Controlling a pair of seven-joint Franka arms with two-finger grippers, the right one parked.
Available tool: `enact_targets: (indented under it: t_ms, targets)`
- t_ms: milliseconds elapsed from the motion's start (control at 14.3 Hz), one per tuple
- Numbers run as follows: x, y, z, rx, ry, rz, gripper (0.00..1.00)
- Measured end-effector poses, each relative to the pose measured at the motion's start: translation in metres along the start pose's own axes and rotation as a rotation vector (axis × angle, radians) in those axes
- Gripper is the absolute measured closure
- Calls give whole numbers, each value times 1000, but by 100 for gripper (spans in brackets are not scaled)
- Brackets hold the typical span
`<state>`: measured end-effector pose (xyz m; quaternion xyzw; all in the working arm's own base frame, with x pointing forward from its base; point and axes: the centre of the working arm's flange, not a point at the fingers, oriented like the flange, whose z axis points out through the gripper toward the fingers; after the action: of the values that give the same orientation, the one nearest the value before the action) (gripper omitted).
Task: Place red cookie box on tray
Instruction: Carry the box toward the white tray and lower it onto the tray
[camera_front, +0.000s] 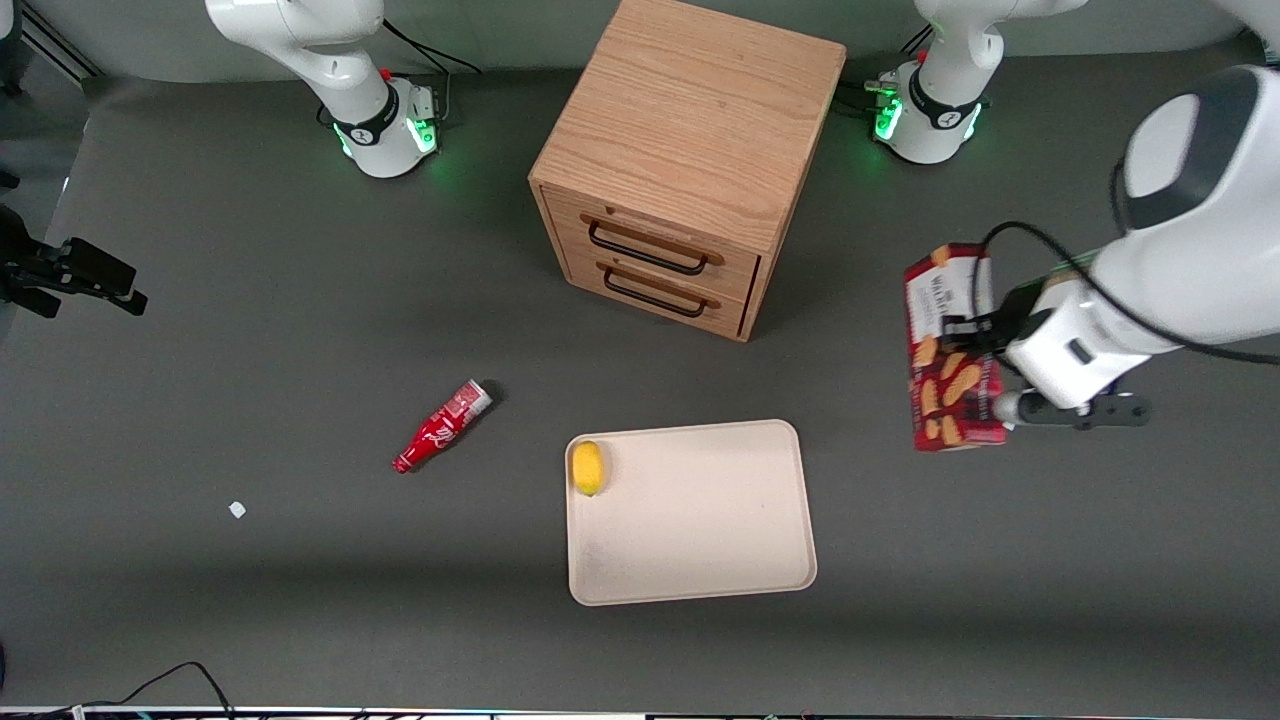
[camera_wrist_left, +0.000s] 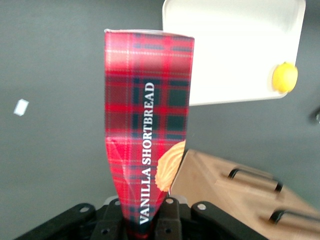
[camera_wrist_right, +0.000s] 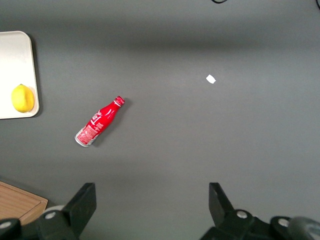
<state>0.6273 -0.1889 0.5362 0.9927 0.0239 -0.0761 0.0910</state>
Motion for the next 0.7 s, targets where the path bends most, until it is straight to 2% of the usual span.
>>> enact_targets:
  t_ms: [279,488,698]
  targets:
    - [33,53,94,5,88,-71,81]
    - [58,58,156,15,128,-92,81]
    - [77,58,200,39,191,-98,81]
